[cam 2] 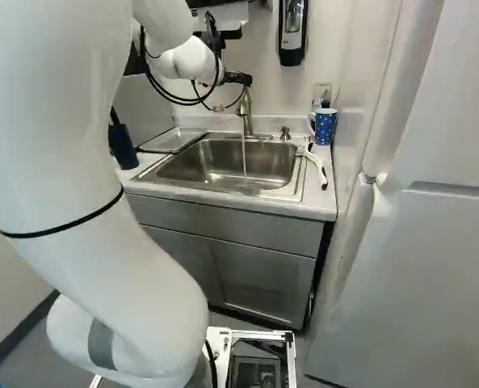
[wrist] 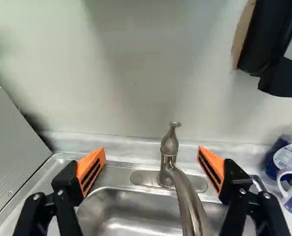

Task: Rinse the cup and place it in the tray

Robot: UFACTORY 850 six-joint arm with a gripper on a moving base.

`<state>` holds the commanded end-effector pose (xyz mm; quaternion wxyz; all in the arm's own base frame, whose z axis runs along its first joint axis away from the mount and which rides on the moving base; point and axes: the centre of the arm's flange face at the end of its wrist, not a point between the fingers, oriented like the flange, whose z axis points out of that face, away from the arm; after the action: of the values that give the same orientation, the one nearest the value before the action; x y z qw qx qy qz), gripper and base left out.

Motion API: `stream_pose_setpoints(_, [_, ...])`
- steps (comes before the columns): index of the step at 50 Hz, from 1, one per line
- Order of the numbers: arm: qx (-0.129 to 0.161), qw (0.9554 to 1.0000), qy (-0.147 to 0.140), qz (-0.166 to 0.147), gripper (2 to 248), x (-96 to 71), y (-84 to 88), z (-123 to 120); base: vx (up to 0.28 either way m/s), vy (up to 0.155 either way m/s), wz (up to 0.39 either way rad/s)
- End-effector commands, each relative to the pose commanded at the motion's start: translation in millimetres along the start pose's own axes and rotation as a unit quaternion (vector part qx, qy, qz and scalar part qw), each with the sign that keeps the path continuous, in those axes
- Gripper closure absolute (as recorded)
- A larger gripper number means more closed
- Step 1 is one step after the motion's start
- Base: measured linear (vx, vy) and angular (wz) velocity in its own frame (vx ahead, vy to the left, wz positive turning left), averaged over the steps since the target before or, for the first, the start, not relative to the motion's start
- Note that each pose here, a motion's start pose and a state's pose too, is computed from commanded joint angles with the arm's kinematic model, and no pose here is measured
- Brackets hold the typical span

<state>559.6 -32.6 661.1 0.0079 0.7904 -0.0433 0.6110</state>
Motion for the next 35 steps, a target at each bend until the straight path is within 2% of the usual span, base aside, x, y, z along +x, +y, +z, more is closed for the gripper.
stream_pose_setpoints(15, [-0.009,0.9999,-0.01,0.003,3,-8.4,11.0,-28,0.0,0.0,0.0])
stream_pose_setpoints(35, [-0.017,0.9981,-0.059,0.006,3,-28.2,19.2,-68,0.0,0.0,0.0])
